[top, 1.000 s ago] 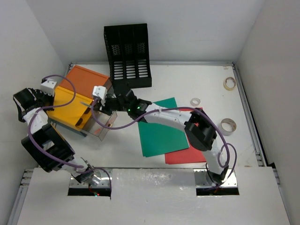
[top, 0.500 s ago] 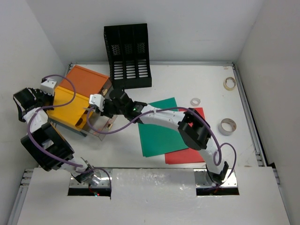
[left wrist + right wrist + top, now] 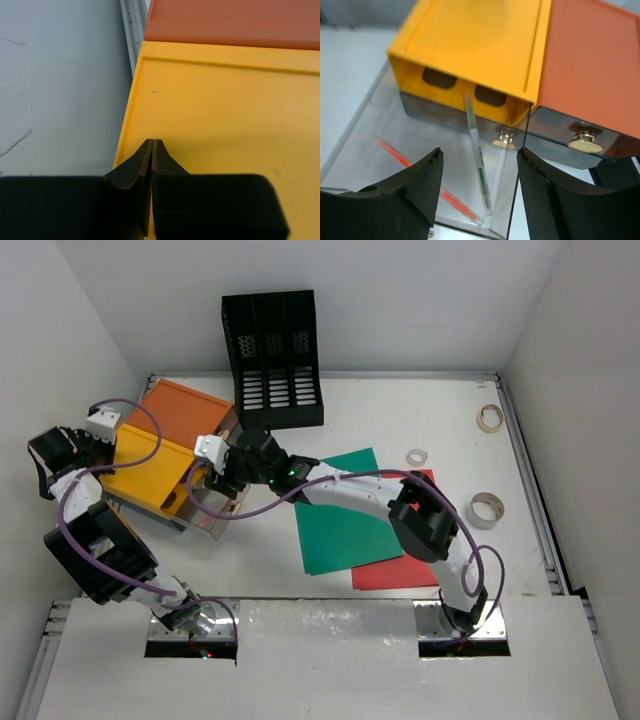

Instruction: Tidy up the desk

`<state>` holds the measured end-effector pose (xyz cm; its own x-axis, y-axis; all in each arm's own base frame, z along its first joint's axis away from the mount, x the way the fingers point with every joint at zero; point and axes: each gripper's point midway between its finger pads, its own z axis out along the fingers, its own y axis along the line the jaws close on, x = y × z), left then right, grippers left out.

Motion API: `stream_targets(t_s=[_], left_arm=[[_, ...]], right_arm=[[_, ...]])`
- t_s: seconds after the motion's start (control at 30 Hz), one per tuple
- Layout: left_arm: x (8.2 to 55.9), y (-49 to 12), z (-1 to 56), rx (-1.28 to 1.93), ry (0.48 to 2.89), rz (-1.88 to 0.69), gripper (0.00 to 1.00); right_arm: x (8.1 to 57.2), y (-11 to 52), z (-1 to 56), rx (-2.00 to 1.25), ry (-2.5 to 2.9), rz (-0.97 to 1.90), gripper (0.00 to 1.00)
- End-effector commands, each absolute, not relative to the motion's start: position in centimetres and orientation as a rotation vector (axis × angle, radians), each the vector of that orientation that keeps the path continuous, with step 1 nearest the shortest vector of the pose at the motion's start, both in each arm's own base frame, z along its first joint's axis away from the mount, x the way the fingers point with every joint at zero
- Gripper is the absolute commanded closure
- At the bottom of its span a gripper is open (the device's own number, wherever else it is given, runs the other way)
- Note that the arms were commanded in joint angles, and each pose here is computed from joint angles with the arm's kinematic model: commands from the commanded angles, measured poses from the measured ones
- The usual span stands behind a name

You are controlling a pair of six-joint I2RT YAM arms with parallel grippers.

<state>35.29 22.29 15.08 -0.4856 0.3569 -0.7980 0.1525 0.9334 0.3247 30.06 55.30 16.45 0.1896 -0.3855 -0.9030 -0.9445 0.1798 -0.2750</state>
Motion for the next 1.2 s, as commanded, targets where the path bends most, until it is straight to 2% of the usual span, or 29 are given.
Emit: stream_targets(t_s=[0.0, 0.1, 0.2, 0.23, 0.27, 0.33, 0.37, 0.67, 0.87, 1.17], left_arm=[[32.7, 20.8, 10.1, 0.274, 2.267, 0.112, 1.0], [32.8, 20.8, 10.2, 0.276, 2.262, 0.115, 1.0], [32.9, 20.7, 10.3, 0.278, 2.259, 0.109, 1.0], [32.9, 20.7, 10.3, 0.28, 2.258, 0.111, 1.0], [32.9, 20.8, 10.3, 0.28, 2.258, 0.112, 1.0], [32.8, 20.7, 10.1, 0.281, 2.262, 0.11, 1.0], [32.8, 20.8, 10.2, 0.28, 2.265, 0.113, 1.0], [32.8, 20.6, 9.9, 0.282, 2.266, 0.099, 1.0], [32.8, 20.7, 9.9, 0.299, 2.264, 0.112, 1.0], [32.8, 20.3, 9.7, 0.331, 2.262, 0.09, 1.0]], right_arm=[[28.6, 55.5, 26.4, -1.18, 1.274, 0.808, 0.41], [27.1, 53.9, 31.3, -1.054, 1.235, 0.912, 0.44], [26.3, 51.8, 28.4, -1.0, 1.324, 0.935, 0.6], [25.7, 50.8, 26.9, -0.983, 1.338, 0.951, 0.74], [25.5, 50.4, 26.0, -0.975, 1.352, 0.951, 0.82], [25.8, 49.2, 23.5, -0.908, 1.447, 0.934, 0.97], [25.9, 48.9, 22.5, -0.892, 1.482, 0.928, 1.0], [25.8, 49.5, 13.7, -0.749, 1.766, 0.99, 1.0], [26.7, 53.9, 14.4, -0.713, 1.717, 1.119, 1.0], [29.5, 58.5, 14.4, -0.654, 1.626, 1.167, 1.0]])
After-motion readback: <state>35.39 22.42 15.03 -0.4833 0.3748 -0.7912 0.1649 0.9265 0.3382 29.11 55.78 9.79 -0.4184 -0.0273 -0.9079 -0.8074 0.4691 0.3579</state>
